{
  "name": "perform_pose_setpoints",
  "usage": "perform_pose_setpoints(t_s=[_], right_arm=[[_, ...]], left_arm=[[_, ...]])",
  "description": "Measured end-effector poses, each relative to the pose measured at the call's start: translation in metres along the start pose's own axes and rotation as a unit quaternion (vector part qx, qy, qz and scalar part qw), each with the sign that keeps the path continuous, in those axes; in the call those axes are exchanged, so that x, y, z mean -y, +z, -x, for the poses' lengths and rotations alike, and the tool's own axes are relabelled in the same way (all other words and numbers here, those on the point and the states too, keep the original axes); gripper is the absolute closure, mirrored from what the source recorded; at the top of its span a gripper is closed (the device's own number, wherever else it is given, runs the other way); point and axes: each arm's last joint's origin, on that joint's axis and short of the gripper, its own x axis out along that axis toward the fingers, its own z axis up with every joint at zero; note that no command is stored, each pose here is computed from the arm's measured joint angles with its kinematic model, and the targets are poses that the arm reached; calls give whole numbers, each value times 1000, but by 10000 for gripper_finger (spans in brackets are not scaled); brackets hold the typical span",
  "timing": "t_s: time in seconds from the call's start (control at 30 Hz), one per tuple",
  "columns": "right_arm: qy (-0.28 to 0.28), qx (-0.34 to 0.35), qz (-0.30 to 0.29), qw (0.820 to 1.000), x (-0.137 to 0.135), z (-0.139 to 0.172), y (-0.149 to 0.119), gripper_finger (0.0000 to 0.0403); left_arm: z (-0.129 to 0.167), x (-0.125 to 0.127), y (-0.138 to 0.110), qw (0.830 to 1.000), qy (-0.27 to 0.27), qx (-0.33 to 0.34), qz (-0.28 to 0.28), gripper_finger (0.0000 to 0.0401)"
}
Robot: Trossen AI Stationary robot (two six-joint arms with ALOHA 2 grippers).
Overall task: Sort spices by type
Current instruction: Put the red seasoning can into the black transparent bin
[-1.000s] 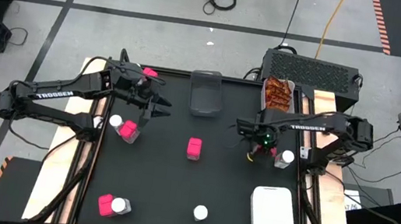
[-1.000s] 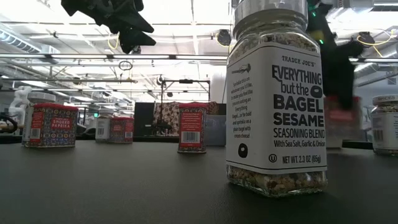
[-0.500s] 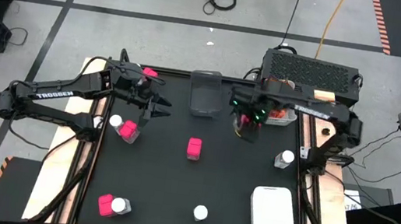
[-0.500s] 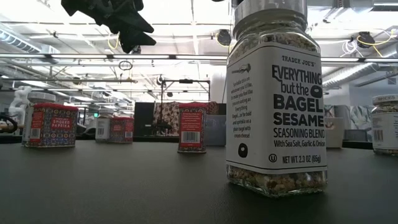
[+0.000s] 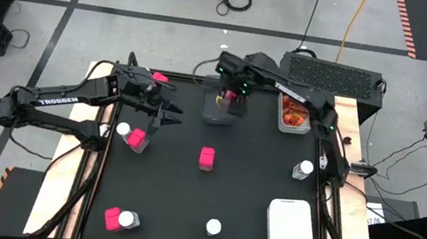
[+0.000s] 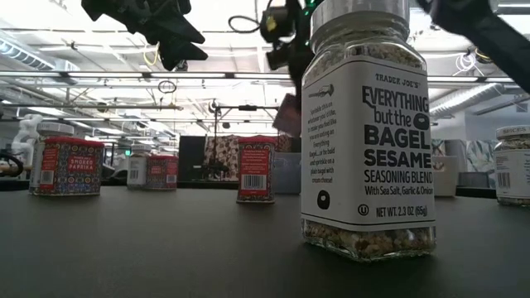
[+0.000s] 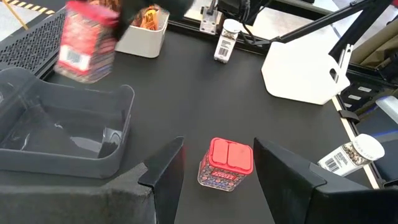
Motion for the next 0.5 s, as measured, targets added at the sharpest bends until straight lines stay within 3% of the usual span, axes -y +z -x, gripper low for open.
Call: perform_pose_setpoints(t_s=[0.27, 0.5], right_arm=[[14, -32, 31, 999, 1, -45, 17, 193], [15, -18, 47, 999, -7, -52, 25, 193]], left_arm=[[0, 0, 0, 1000, 1, 0, 1, 207], [0, -1, 0, 1000, 11, -1, 3, 207]])
